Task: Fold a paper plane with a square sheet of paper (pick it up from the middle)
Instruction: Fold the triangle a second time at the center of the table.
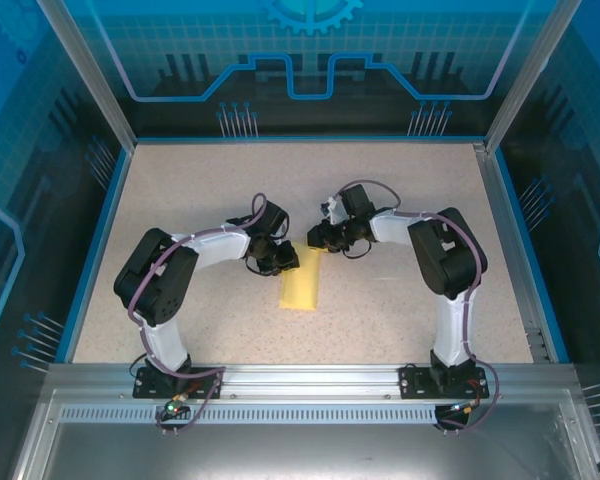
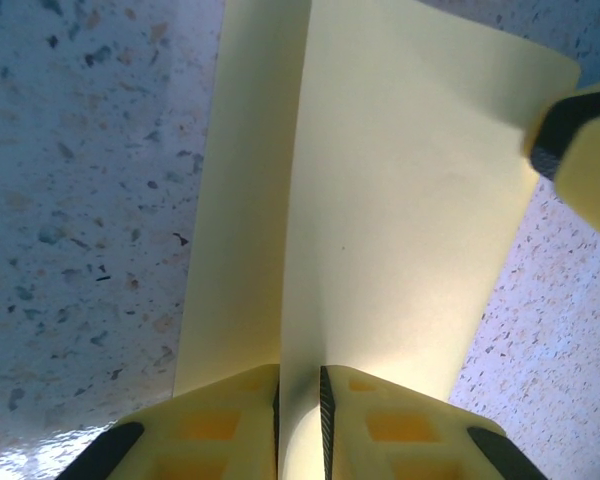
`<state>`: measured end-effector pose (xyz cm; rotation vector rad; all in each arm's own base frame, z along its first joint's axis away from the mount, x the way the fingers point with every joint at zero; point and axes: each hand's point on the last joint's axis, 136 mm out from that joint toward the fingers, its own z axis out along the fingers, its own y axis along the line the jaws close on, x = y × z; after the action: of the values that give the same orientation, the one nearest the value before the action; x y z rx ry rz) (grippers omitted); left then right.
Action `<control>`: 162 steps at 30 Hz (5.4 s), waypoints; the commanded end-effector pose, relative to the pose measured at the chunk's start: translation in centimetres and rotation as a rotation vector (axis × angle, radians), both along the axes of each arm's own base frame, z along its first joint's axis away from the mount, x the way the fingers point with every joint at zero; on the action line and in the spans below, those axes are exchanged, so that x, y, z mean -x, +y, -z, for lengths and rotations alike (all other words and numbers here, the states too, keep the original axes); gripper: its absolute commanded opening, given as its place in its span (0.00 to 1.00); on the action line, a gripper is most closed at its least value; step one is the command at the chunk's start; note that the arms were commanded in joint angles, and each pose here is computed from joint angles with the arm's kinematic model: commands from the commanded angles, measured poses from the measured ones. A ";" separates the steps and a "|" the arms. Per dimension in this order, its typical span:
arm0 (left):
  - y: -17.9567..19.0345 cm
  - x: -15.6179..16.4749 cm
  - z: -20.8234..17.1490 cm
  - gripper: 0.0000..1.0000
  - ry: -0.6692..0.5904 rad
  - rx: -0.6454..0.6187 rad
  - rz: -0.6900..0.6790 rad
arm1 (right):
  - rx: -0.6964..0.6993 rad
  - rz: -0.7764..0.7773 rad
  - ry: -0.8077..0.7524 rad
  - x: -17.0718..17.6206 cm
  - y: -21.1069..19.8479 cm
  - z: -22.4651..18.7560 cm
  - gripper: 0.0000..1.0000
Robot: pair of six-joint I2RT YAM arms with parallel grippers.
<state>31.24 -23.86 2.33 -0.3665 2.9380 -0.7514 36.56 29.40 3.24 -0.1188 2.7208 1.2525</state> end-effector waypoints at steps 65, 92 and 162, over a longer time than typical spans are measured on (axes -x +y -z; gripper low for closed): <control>-0.6 -0.4 -4.1 0.20 -0.056 0.032 0.015 | 0.620 -0.298 -0.754 15.4 4.3 -4.7 0.08; 2.1 1.1 -6.0 0.50 -0.124 -0.014 -0.057 | -0.010 -0.331 -0.348 12.6 1.2 -3.6 0.07; 0.7 2.0 -4.7 0.47 -0.084 -0.014 -0.005 | 0.195 -0.411 -0.229 9.0 -1.4 0.9 0.14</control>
<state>29.90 -22.74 7.37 -0.3564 2.8281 -0.7206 27.10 28.30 2.45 -0.8221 2.6767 0.9772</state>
